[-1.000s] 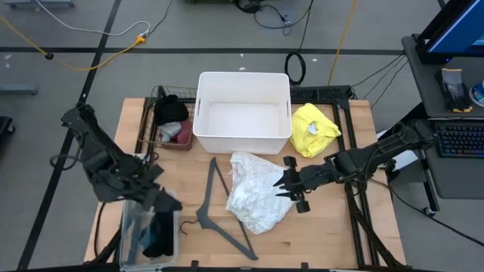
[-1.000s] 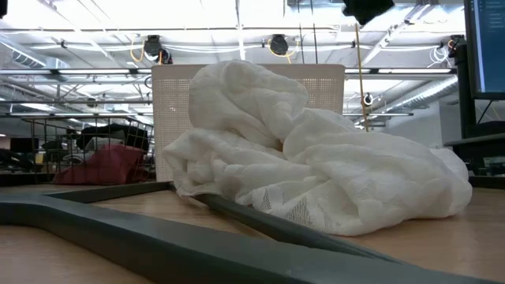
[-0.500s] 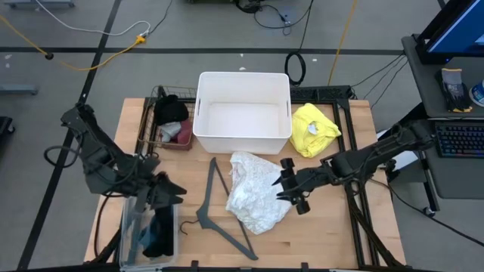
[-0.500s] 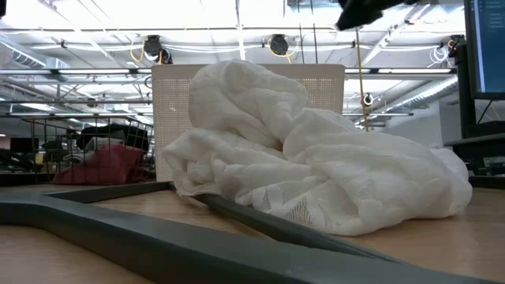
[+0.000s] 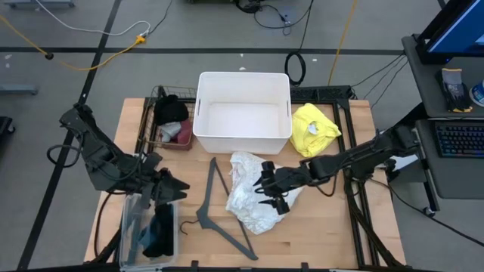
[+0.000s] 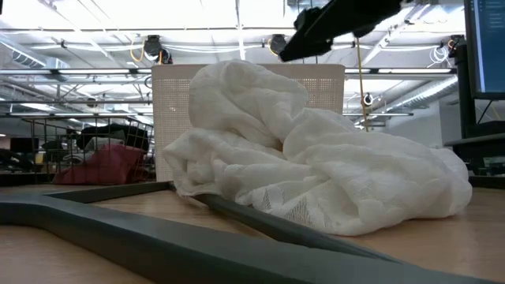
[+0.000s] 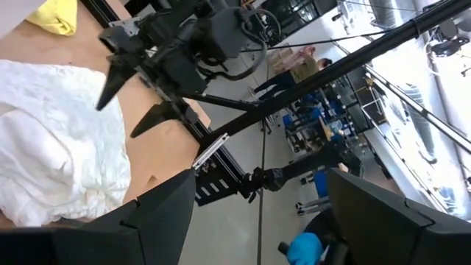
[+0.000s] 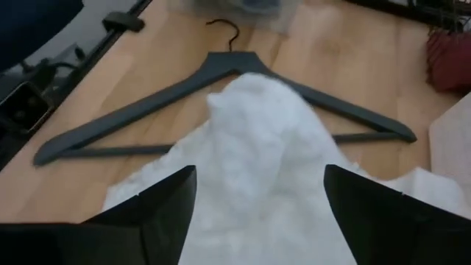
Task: Pick & Place Cloths
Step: Put the white shirt into the white bin
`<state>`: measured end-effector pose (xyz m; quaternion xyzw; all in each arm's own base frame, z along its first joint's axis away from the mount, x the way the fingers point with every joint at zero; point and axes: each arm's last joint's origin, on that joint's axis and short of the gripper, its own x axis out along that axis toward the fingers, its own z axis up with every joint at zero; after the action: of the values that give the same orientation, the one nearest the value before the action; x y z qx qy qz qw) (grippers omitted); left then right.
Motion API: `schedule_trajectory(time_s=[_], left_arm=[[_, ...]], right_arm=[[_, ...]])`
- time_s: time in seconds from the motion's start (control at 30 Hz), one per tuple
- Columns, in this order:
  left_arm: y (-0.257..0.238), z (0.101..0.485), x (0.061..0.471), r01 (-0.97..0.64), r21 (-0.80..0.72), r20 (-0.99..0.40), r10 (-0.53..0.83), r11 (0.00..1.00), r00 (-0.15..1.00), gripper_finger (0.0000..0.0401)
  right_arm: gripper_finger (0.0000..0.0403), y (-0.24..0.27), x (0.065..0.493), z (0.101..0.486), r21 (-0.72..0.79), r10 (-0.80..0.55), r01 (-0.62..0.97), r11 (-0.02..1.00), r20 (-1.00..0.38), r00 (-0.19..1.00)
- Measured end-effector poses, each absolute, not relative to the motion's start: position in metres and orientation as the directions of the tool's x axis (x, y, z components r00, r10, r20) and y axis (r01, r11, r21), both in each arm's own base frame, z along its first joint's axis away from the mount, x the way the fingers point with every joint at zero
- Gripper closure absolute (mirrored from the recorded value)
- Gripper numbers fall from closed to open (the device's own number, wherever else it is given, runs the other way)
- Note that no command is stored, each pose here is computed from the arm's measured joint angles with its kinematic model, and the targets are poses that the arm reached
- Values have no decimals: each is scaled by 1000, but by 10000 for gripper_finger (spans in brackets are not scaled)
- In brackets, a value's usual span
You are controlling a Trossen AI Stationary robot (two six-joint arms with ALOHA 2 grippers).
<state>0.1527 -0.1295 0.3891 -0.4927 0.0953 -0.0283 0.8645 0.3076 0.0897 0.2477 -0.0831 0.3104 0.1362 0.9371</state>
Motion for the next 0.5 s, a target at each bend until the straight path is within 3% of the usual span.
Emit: schedule_trajectory(time_s=[0.5], left_arm=[[-130,388,153,-47,-854,-145,-150,519,978,91]], right_arm=[[98,82,342,167,-108,77,-242,964,-760,646]])
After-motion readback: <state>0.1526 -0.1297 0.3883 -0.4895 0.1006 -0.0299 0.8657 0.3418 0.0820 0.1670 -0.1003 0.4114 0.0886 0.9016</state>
